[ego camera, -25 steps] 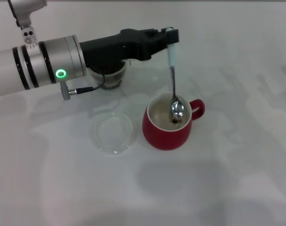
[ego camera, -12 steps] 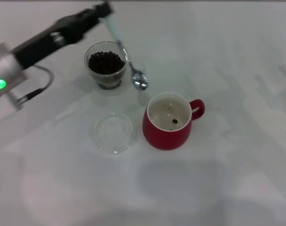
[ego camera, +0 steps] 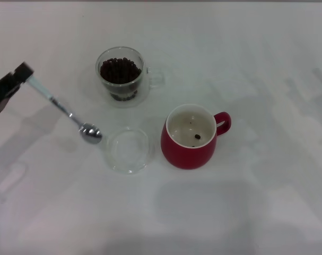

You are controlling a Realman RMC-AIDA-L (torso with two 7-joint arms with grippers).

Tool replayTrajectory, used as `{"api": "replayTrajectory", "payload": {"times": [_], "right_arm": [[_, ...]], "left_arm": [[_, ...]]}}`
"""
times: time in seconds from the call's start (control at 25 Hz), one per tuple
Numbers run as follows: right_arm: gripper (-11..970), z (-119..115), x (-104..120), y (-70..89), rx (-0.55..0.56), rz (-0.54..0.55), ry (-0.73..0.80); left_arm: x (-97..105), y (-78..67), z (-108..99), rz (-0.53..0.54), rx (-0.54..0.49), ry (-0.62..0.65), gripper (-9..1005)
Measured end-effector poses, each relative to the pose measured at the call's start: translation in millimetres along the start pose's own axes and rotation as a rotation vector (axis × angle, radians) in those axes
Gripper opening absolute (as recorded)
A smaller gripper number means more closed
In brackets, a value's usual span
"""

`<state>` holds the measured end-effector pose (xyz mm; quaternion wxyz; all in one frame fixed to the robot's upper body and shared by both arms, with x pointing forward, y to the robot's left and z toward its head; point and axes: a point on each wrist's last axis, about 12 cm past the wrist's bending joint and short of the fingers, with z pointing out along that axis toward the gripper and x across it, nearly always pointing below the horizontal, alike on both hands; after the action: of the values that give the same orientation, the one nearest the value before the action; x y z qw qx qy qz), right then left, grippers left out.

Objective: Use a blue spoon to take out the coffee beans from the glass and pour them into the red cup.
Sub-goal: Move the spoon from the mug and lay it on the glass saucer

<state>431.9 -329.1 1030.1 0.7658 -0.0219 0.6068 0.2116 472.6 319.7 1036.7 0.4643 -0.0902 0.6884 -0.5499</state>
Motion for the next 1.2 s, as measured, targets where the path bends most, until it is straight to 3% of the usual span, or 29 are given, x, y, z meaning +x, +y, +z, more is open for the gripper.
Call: {"api": "replayTrajectory", "payload": {"times": [0.16,0.96,1.2], "right_arm": [[860,7,0,0.8,-0.014,0.001,-0.003],[860,10,2,3.6,-0.027,0.023,0.003],[860,7,2,2.2,-0.016,0.021,0.006]], "left_arm": [[7,8.1,-7,-0.004,-0.080,-0.013,133],[32,13.6,56,0.044,-0.133,0.175,134],[41,14.0,63,0.038,-0.145,0.217,133]]}}
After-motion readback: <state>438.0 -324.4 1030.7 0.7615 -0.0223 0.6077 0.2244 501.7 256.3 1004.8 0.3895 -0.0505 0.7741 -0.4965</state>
